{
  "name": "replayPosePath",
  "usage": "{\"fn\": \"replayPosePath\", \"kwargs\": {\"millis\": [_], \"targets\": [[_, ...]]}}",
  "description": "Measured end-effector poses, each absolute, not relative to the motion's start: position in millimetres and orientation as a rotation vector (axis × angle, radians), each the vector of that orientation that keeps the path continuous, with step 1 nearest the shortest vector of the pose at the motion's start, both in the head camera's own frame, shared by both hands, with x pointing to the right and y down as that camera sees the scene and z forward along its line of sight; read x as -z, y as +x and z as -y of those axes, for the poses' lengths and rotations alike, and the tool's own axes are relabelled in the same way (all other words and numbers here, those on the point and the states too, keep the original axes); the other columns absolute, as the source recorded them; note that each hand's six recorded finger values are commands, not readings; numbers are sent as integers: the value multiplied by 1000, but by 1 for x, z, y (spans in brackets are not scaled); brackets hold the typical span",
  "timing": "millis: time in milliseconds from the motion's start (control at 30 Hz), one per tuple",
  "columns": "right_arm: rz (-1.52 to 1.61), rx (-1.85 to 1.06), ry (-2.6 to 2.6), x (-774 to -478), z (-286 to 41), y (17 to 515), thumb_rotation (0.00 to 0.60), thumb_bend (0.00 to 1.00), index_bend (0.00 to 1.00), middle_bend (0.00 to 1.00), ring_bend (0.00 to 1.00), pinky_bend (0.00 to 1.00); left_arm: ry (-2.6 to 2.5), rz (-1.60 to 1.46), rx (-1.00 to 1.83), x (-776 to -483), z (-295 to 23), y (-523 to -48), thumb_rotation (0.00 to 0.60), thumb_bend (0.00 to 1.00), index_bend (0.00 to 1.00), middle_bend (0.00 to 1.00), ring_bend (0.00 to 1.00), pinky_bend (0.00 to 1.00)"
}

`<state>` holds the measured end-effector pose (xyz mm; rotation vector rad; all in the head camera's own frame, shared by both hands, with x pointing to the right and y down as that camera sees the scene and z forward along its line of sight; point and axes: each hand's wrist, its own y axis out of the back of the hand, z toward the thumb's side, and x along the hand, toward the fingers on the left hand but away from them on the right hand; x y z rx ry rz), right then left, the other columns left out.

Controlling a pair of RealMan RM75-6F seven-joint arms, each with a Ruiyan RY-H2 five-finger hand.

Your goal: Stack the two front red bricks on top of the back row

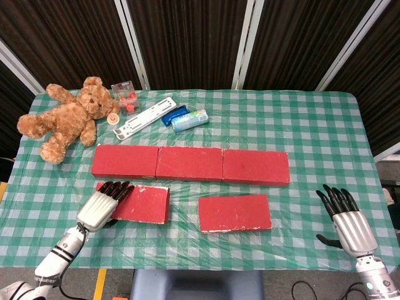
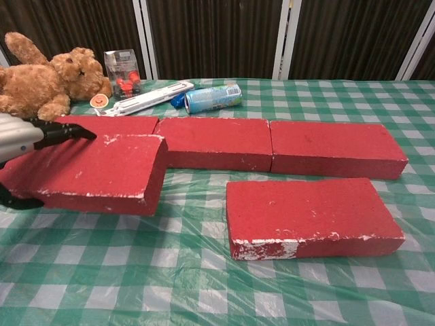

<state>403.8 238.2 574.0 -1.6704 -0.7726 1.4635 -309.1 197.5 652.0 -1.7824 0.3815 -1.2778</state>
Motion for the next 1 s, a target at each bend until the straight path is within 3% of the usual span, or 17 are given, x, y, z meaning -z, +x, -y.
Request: {"fn": "replayPosePath", "kwargs": {"millis": [433,1000], "targets": [[786,-1507,-1631,-580,-232,409,600,86,0,0,0,0,-1717,-418,1313,-656,-116,-285,600,396,486,929,672,843],[791,-1556,-1597,-586,-226,416,600,86,0,0,0,0,-1765,-427,1389,-704,-62,-257,600,398,486,928,673,842]]}}
